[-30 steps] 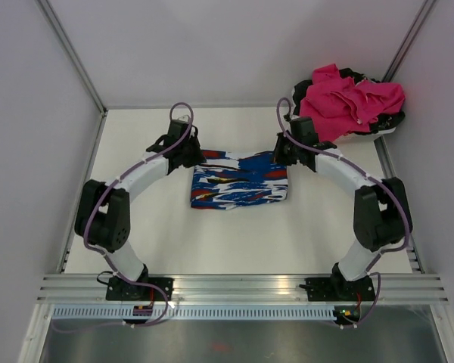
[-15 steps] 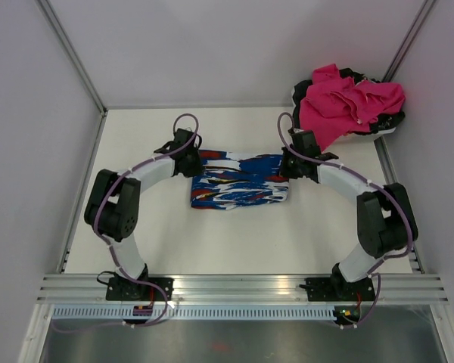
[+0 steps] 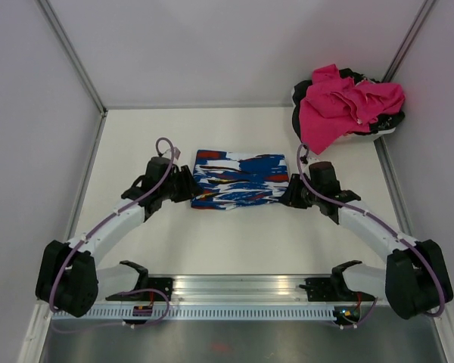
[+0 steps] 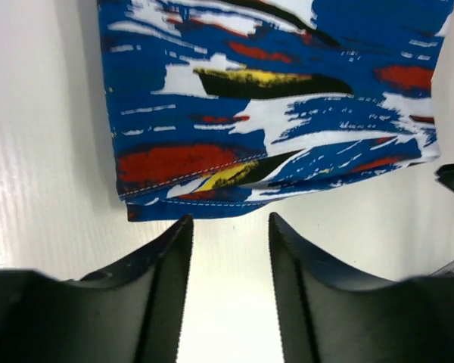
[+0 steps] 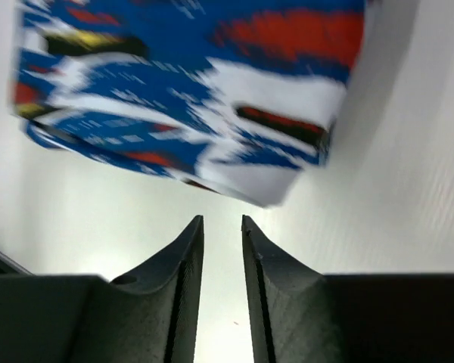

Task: Fold and stack the trousers
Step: Fold the trousers, then neatly place the folded trousers to the corner

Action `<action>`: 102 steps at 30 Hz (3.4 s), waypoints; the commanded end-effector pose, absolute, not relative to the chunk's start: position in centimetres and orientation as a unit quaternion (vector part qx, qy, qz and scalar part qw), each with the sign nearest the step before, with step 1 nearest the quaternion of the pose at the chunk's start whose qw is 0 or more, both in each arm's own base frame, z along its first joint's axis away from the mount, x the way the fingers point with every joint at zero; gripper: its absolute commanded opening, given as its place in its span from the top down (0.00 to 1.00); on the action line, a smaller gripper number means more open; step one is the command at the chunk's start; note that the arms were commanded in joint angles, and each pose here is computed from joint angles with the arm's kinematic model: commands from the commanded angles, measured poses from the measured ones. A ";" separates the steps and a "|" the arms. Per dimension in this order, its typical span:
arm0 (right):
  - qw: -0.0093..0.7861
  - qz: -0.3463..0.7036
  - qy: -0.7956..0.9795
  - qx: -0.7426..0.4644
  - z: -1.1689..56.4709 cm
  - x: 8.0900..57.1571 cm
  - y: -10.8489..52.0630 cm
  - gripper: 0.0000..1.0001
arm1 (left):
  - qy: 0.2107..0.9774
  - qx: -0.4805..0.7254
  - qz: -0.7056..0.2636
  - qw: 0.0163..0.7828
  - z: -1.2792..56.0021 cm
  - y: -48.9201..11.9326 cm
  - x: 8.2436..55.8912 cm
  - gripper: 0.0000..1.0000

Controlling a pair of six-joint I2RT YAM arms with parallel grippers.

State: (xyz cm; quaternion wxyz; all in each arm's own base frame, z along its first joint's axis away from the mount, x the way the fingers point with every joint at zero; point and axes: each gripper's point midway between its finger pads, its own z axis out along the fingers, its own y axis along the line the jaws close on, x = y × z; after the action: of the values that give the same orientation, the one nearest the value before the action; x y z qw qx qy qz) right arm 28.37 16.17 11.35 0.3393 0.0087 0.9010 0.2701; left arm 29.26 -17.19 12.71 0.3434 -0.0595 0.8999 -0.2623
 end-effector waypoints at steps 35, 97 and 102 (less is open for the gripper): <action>0.419 0.153 0.891 0.083 12.8 38.7 14.0 0.12 | 0.913 -0.046 -0.216 0.342 9.9 -15.5 39.8 0.04; 0.365 0.124 0.918 0.090 11.7 39.0 11.8 0.09 | 0.844 -0.157 0.123 0.499 11.7 24.2 65.1 0.44; 0.362 0.132 0.918 0.089 11.2 38.9 12.1 0.09 | 0.843 -0.157 0.057 0.511 15.5 21.4 64.9 0.14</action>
State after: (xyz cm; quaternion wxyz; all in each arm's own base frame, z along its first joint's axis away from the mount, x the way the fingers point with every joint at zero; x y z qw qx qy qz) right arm 37.93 11.63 10.32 0.3486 0.0952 0.9245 0.1210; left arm 63.50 22.30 8.51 0.4474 -0.1651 0.8746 0.0875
